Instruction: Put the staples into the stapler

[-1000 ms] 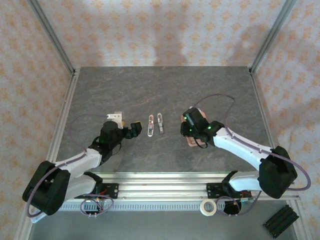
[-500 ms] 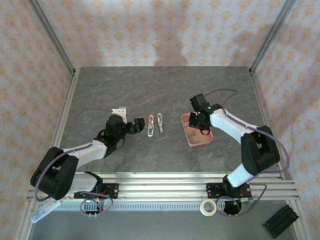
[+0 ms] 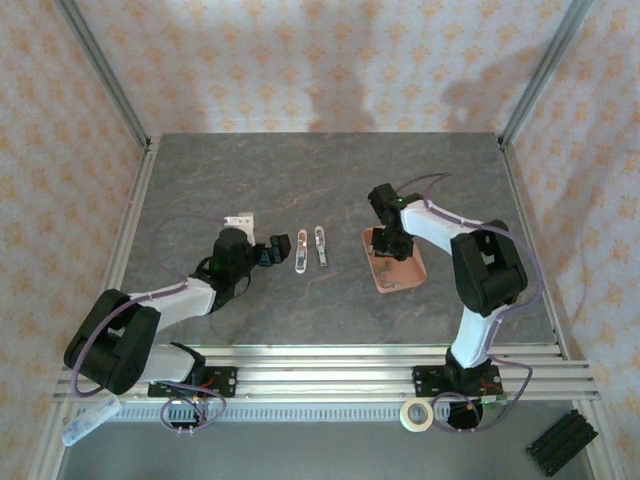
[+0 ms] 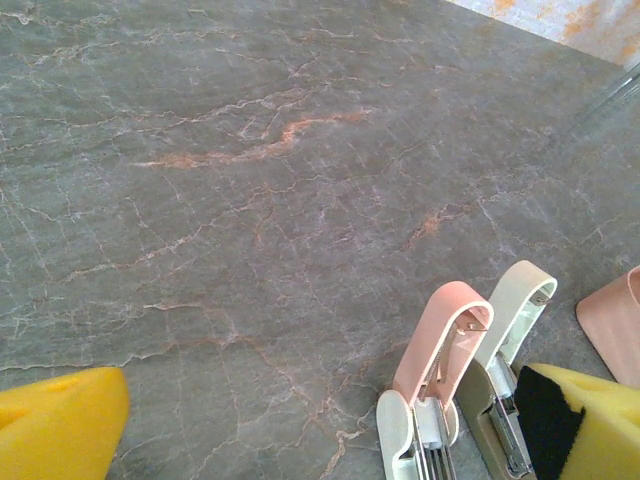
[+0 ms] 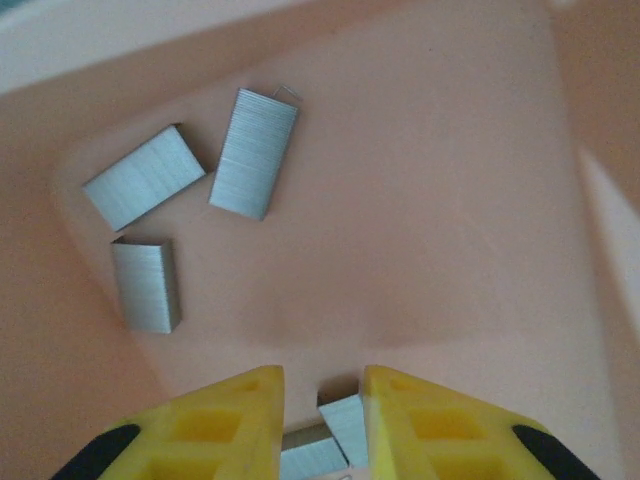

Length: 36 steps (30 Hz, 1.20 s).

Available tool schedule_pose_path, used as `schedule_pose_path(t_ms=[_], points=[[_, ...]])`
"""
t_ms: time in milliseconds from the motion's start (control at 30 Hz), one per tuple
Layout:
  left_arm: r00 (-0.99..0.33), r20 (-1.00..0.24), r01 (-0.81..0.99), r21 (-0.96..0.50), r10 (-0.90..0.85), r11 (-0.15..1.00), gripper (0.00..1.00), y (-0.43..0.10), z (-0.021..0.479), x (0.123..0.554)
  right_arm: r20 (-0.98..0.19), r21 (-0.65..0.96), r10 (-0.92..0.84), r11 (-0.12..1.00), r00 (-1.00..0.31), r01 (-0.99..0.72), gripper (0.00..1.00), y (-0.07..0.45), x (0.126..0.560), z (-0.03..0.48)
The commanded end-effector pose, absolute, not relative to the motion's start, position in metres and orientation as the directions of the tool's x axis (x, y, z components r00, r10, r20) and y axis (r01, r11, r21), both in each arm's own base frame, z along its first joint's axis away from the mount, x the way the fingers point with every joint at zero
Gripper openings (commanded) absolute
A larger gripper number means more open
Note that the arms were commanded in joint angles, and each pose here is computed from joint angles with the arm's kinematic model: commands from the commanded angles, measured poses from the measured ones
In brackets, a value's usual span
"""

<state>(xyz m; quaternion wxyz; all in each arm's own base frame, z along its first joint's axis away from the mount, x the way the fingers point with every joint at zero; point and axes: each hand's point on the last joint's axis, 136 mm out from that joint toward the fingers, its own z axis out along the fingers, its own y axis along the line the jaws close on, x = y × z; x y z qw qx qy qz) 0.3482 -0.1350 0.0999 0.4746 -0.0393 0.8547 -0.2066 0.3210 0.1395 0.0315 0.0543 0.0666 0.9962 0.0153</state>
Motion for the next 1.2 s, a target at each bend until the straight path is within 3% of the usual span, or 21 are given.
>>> schedule_pose_path(t_ms=[0,833,1167], points=[[-0.5,-0.829,0.148,-0.369,-0.252,0.918,1.0,-0.137,0.115,0.356,-0.065,-0.016,0.091,0.996,-0.994,0.092,0.27,0.129,0.316,0.03],[-0.488,-0.834,0.138,-0.364,-0.257,0.921,1.0,-0.131,0.122,0.348,0.034,-0.028,0.083,0.996,-0.996,0.082,0.22,0.117,0.301,0.008],[-0.475,-0.843,0.135,-0.356,-0.255,0.925,1.0,-0.127,0.13,0.344,-0.048,-0.017,0.106,0.994,-0.993,0.107,0.15,0.115,0.31,0.024]])
